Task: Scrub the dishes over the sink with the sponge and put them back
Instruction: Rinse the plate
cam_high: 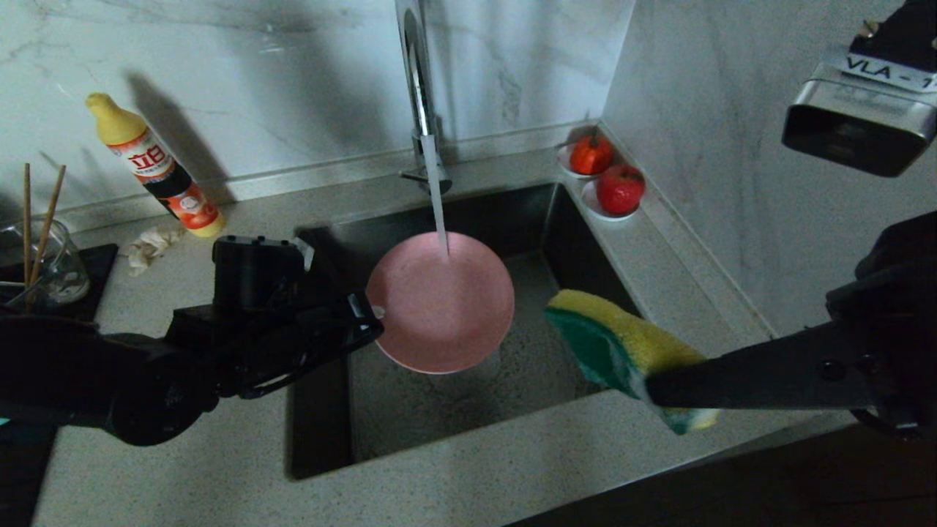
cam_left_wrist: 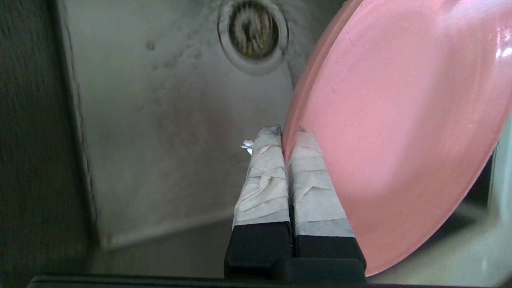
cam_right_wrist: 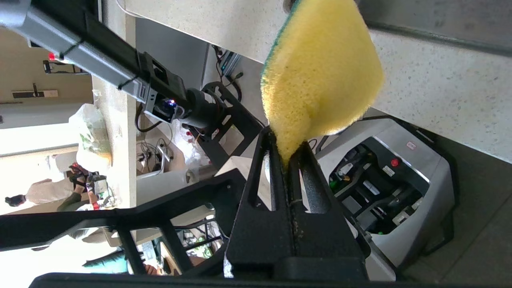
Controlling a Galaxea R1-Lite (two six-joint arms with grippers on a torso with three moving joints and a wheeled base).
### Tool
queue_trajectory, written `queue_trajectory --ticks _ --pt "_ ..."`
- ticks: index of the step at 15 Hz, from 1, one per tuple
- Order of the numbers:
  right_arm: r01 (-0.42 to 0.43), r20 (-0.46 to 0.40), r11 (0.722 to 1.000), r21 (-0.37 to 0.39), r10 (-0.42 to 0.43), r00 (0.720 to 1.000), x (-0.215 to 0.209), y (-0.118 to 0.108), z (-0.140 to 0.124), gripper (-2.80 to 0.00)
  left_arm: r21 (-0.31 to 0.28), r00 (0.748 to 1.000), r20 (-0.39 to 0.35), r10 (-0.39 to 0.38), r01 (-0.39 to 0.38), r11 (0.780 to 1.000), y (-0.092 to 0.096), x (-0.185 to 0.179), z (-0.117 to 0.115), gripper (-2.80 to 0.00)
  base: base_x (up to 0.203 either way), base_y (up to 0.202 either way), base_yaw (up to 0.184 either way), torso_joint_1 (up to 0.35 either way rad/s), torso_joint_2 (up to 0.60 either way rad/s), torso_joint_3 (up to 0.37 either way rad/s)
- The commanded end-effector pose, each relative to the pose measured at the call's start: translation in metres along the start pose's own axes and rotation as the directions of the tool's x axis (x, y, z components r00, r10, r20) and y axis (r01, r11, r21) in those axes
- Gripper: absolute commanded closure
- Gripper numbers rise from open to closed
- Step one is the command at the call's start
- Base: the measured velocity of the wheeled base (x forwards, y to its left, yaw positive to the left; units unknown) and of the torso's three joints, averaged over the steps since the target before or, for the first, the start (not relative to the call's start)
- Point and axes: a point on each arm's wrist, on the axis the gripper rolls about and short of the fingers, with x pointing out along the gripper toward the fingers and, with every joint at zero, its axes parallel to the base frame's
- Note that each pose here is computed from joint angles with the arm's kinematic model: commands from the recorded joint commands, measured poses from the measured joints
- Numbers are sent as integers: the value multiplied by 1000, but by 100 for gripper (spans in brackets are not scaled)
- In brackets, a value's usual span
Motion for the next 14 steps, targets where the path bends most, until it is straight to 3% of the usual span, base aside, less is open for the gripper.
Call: queue_trajectory --ticks 1,4,10,14 --pt "-7 8 1000 1 7 1000 0 -4 -8 0 -30 1000 9 14 -13 999 5 16 5 0 0 0 0 0 0 0" --pt "-10 14 1000 1 10 1000 -1 -5 -10 0 -98 1000 19 11 -9 995 5 31 7 0 0 0 0 0 0 0" --pt "6 9 1000 10 -6 1000 -1 -11 -13 0 -104 1000 17 -12 14 994 1 41 12 0 0 0 0 0 0 0" --pt "8 17 1000 10 -9 1000 -3 -11 -13 0 -105 998 -66 -17 10 994 4 40 5 0 0 0 0 0 0 0"
